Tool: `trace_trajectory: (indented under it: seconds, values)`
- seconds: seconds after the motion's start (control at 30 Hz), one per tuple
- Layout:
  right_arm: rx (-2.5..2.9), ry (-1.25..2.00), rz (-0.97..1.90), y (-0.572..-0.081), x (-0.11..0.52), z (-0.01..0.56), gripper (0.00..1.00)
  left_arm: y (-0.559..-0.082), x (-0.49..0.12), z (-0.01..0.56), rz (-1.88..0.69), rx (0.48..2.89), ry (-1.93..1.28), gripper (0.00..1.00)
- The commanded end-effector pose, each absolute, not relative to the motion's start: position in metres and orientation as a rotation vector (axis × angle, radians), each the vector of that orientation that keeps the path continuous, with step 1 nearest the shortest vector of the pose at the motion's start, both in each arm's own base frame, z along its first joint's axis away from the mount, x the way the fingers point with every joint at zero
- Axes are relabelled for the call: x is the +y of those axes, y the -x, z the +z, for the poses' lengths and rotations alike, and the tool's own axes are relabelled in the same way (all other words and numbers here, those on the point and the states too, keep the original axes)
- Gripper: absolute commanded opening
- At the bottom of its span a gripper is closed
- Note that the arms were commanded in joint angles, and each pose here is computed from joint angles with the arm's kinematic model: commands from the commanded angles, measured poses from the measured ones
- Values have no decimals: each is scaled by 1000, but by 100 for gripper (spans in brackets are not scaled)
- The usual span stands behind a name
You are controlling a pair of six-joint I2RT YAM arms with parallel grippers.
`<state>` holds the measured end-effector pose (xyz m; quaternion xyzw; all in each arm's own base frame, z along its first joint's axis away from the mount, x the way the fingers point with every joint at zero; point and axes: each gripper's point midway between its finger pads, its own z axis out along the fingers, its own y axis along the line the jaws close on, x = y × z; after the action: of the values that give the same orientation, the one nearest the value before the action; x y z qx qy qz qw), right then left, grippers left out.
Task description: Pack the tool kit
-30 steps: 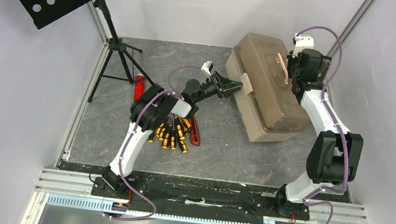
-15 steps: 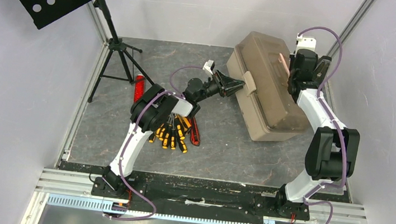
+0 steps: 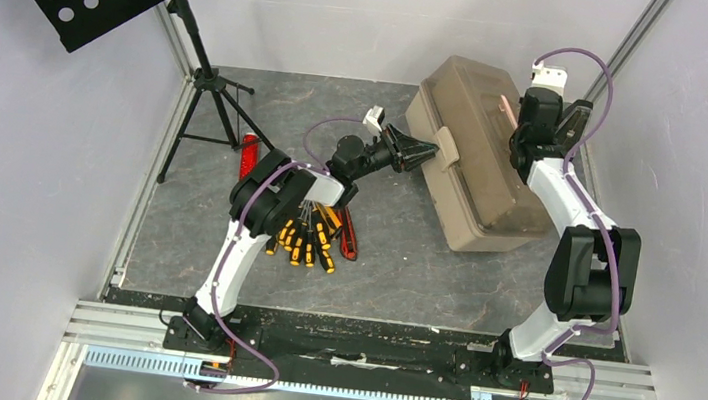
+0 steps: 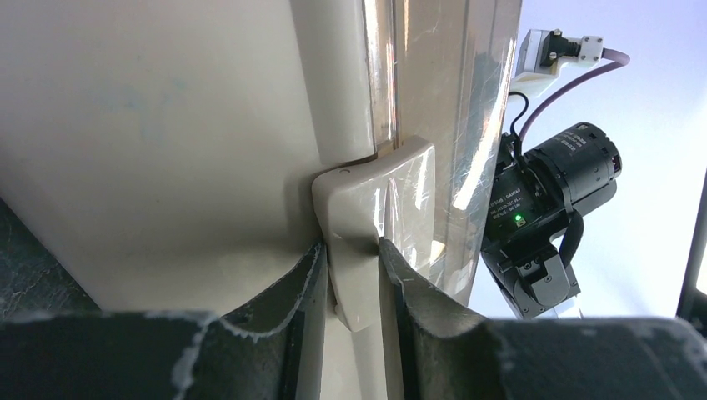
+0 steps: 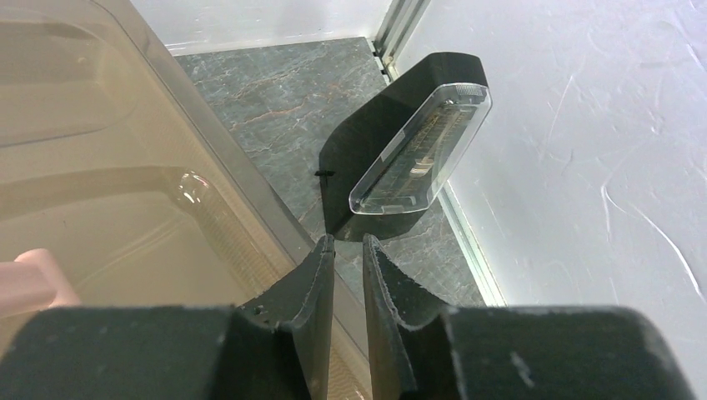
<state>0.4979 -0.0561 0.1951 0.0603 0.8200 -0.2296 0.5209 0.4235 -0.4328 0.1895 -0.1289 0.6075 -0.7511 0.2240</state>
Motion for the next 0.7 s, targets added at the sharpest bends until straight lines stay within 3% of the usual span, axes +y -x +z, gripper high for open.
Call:
trace_trajectory:
  seconds: [0.0, 0.67]
  values:
    - [3018, 484, -655, -292, -31, -41, 21, -374, -380, 392, -2266, 1042, 44, 29]
    - [3035, 498, -675, -287, -33, -48, 21, -367, -352, 421, -2250, 997, 6, 23]
